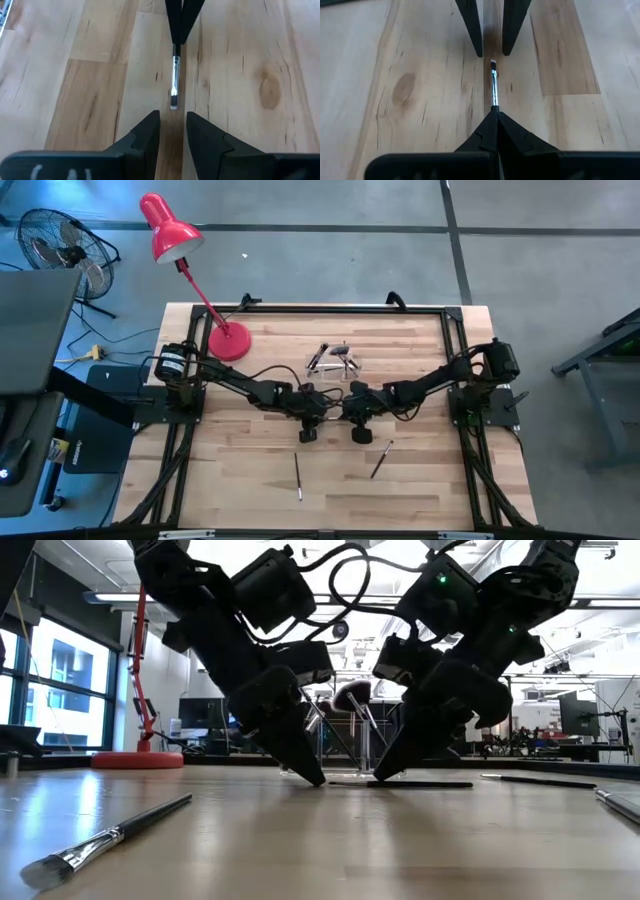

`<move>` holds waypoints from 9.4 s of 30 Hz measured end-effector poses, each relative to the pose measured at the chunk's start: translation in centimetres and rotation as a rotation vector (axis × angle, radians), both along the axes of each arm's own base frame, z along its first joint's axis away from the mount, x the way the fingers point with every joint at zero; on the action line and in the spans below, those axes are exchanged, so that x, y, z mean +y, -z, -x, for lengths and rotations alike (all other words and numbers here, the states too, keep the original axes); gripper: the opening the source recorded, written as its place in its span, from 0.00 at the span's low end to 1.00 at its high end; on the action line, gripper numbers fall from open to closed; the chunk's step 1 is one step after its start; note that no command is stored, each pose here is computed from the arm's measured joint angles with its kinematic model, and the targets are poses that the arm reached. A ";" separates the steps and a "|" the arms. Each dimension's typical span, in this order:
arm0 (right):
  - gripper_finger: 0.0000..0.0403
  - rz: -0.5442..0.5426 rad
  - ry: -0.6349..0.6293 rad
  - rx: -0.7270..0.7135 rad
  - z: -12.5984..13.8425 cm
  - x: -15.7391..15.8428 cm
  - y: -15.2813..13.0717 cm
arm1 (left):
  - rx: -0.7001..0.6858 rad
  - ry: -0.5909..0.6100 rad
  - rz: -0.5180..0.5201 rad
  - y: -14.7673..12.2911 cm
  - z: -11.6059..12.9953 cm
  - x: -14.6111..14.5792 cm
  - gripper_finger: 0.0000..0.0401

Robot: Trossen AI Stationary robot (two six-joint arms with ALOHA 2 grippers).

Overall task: Pick & Place Makeup Supplies
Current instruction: Put the makeup brush into the transparent organizer

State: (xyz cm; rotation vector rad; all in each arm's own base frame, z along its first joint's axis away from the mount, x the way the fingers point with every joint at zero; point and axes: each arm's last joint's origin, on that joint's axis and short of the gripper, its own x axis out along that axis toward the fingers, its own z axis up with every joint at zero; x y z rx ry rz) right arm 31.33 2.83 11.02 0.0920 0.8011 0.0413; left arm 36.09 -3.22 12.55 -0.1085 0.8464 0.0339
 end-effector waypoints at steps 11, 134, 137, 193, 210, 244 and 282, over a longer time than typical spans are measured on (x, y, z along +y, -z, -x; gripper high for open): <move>0.00 -0.017 -0.017 -0.002 0.0 0.1 0.0 | -0.037 0.046 -0.052 -0.1 -0.3 0.0 0.24; 0.04 0.040 0.066 0.171 2.2 3.8 0.5 | 0.095 -0.021 0.003 -1.1 -3.6 -1.0 0.00; 0.02 0.040 0.066 0.172 2.2 3.8 0.5 | 0.092 -0.020 0.003 -1.1 -3.6 -1.0 0.00; 0.00 0.025 0.371 -0.336 2.0 -3.6 -9.7 | -0.161 -0.261 -0.029 -6.5 11.0 4.1 0.21; 0.00 0.074 0.466 -0.647 -2.5 -9.7 -4.3 | -0.152 -0.148 0.053 -7.3 12.8 9.3 0.20; 0.25 0.079 0.443 -0.543 -1.8 -11.8 -3.4 | -0.126 -0.100 0.016 -7.1 13.0 9.4 0.21; 0.02 -0.079 0.409 0.033 7.6 -5.0 -10.4 | -0.175 -0.365 0.088 -13.6 10.3 3.5 0.21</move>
